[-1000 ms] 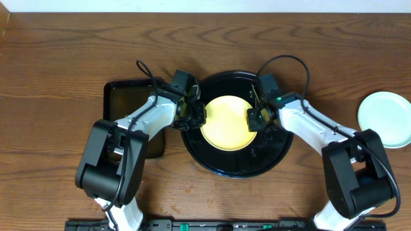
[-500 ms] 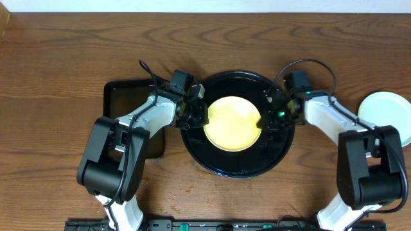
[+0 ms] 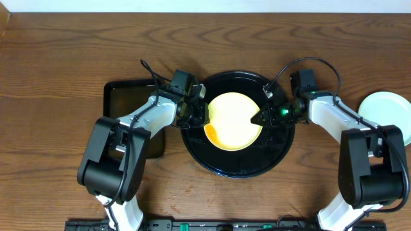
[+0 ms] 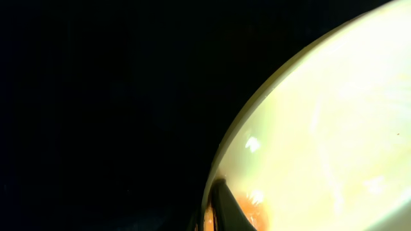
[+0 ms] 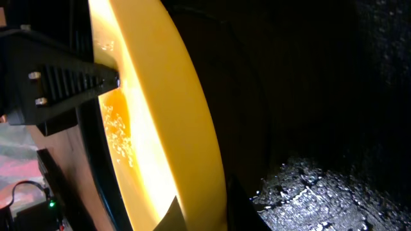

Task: Clean dirty plates on tray and stack at the side
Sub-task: 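Grip the yellow plate rim with both grippers, then lift the yellow plate and tilt it over the water tray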

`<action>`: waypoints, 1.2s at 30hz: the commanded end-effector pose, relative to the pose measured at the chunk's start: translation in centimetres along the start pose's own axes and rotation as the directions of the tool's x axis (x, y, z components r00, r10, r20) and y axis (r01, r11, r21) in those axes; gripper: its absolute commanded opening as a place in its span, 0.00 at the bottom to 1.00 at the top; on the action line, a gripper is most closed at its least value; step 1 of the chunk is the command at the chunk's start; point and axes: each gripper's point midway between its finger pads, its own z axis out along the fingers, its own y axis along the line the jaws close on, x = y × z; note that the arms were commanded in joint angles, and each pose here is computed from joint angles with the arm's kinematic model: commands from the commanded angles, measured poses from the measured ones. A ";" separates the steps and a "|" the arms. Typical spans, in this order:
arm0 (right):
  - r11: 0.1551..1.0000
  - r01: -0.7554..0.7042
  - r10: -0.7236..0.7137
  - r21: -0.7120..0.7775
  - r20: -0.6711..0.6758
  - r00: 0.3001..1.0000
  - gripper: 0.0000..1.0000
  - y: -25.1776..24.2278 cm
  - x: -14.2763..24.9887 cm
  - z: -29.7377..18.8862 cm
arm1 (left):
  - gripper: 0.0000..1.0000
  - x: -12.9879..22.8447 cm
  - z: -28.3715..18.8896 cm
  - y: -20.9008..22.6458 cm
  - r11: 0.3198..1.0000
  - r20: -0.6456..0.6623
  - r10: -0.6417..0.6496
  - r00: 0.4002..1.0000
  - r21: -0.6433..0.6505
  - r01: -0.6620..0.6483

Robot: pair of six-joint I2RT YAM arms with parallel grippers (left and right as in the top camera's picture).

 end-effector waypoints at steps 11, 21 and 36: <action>0.988 -0.087 0.084 -0.125 -0.033 0.996 0.01 2.7 0.4 0.6 | 0.59 0.2 -1.8 -2.0 0.999 -0.021 0.012 1.000 0.031 -0.011; 0.995 -0.005 0.007 -0.100 0.019 1.000 0.01 4.6 -2.6 0.1 | 0.68 -2.3 -15.7 -1.2 0.998 0.262 -0.061 0.963 0.022 0.057; 0.909 0.413 -0.415 0.064 0.243 0.876 0.01 19.5 -7.5 6.0 | 0.69 2.7 -29.4 7.2 0.918 0.550 -0.266 0.791 -0.105 0.382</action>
